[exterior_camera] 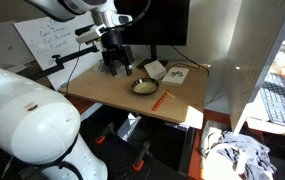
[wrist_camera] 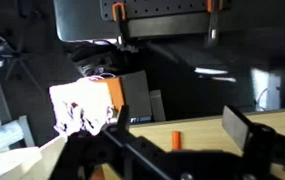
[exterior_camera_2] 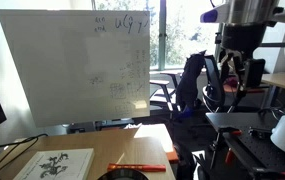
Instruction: Pick up the pen from the table and put it in the bowl.
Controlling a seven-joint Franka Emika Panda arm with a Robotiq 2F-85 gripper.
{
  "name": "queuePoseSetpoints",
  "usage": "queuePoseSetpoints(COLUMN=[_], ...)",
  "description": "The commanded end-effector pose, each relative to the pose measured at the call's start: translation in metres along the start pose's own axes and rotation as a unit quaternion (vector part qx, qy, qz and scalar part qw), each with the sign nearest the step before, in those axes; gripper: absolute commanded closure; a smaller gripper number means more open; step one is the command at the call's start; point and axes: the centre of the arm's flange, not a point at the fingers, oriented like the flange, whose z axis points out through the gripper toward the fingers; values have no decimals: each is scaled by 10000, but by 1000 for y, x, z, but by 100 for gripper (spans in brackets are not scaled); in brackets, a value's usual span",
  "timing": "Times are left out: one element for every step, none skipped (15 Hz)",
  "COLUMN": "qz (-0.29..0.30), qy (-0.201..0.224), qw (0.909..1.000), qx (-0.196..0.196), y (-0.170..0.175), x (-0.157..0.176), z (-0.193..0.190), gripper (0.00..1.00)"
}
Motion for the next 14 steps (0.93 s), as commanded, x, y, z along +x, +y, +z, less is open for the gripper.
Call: queuePoseSetpoints(qz=[0, 0, 0, -49, -153, -232, -312, -294, -233, -247, -248, -271, -257, -241], qy=[0, 0, 0, 64, 144, 300, 520, 717, 859, 984, 1045, 1071, 1066, 1029], qw=[10000, 10000, 10000, 10000, 9998, 9991, 9977, 9963, 9951, 9935, 9924, 9913, 9907, 9906], qx=[0, 0, 0, 33, 66, 178, 294, 369, 421, 508, 608, 721, 801, 870], y=[0, 0, 0, 1, 2, 4, 6, 8, 11, 15, 19, 21, 23, 22], x=[0, 0, 0, 5, 11, 20, 31, 44, 57, 72, 84, 98, 111, 124], z=[0, 0, 0, 3, 7, 14, 22, 33, 43, 56, 68, 81, 93, 105], gripper=[0, 0, 0, 0, 0, 0, 0, 0, 0, 0, 0, 0, 0, 0])
